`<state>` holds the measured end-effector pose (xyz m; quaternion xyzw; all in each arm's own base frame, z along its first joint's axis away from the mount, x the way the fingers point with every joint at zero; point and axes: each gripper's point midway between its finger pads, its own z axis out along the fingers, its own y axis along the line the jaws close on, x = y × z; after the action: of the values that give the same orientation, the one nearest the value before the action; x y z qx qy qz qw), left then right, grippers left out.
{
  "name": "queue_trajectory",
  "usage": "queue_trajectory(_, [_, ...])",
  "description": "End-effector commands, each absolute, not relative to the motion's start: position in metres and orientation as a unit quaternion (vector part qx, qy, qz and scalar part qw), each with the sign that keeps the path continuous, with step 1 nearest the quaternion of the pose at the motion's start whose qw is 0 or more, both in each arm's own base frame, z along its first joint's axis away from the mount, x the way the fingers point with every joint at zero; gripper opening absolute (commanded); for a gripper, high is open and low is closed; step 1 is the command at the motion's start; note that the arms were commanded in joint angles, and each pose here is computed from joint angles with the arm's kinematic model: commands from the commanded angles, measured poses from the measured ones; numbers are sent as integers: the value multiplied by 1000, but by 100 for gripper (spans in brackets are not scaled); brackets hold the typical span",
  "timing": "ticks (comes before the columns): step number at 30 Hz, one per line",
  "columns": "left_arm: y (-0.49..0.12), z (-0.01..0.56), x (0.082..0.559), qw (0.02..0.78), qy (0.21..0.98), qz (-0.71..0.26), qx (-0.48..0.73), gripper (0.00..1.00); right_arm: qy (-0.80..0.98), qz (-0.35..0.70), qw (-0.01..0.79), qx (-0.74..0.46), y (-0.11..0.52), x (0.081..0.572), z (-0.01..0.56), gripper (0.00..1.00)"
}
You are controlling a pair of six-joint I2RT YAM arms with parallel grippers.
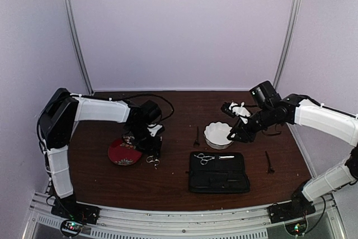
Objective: Sort the hair-cutting tools
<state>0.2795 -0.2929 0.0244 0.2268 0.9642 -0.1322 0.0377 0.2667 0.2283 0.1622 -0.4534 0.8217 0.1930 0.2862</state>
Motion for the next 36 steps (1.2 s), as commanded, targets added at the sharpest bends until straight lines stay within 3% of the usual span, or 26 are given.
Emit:
queue_trajectory(1, [-308,22,267,30,958,-154,241,49,821,196,290,-451,239,272,165,36])
queue_trajectory(13, [-390,52,215,4,915,-287,284,49,824,190,272,-460,249,272,155,36])
queue_trajectory(21, [-343,114,263,126,929,-208,277,49,811,169,277,-487,274,265,148,34])
queue_trajectory(29, [-255,194,328,305,937,-100,135,48,783,146,264,-544,354,241,133,23])
queue_trajectory(36, [-240,241,335,386,911,-123,79,49,780,167,219,-562,418,209,109,21])
